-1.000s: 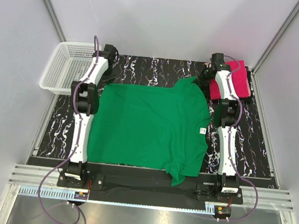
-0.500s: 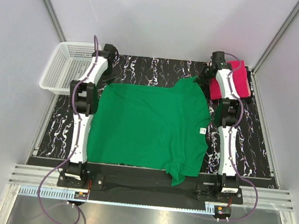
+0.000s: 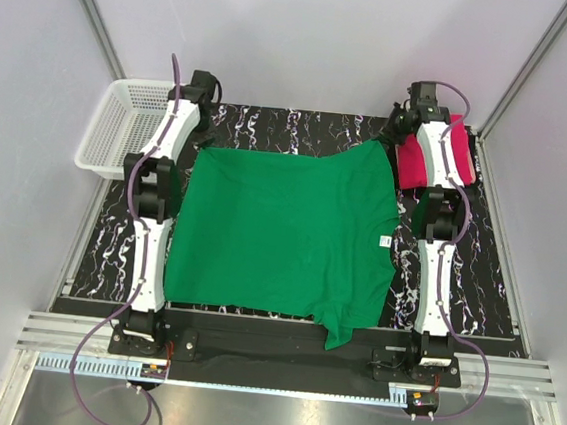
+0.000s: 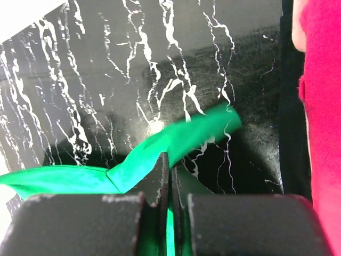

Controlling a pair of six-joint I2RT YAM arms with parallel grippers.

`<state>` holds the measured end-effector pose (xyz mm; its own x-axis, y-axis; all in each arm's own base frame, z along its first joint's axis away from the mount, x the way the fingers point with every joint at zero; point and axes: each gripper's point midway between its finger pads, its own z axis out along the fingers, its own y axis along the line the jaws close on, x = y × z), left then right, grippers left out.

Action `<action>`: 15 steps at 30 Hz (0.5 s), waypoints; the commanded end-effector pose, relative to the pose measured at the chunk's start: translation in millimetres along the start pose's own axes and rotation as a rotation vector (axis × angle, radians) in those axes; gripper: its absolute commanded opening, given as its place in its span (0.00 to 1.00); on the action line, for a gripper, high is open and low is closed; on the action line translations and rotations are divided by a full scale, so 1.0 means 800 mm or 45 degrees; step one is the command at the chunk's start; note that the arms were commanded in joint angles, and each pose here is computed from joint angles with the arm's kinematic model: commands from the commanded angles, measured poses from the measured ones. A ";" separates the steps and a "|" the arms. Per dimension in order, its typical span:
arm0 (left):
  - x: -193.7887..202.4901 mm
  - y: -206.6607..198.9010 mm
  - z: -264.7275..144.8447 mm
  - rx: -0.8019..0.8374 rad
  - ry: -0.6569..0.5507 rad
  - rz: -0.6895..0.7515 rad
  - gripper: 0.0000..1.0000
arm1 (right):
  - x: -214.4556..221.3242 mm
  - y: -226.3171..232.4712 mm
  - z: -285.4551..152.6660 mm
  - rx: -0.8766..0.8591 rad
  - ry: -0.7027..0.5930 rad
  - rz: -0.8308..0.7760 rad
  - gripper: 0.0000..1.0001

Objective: Fold and stack the t-shirts
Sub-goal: Fold the tshirt

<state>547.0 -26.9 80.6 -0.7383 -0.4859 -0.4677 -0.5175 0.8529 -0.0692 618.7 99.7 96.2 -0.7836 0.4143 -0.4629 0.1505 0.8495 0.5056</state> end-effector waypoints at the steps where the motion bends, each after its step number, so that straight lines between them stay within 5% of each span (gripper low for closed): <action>1: -0.028 -0.001 -0.040 0.039 -0.103 0.004 0.07 | -0.034 0.035 -0.057 -0.024 -0.122 -0.080 0.00; 15: -0.046 0.008 -0.082 0.068 -0.173 0.030 0.07 | -0.050 0.056 -0.098 -0.049 -0.180 -0.130 0.00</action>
<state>535.3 -23.2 104.2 -0.7479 -0.4495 -0.4885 -0.4871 0.8715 -0.0562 609.2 97.0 128.9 -0.7755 0.3900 -0.4965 0.1201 0.8631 0.4905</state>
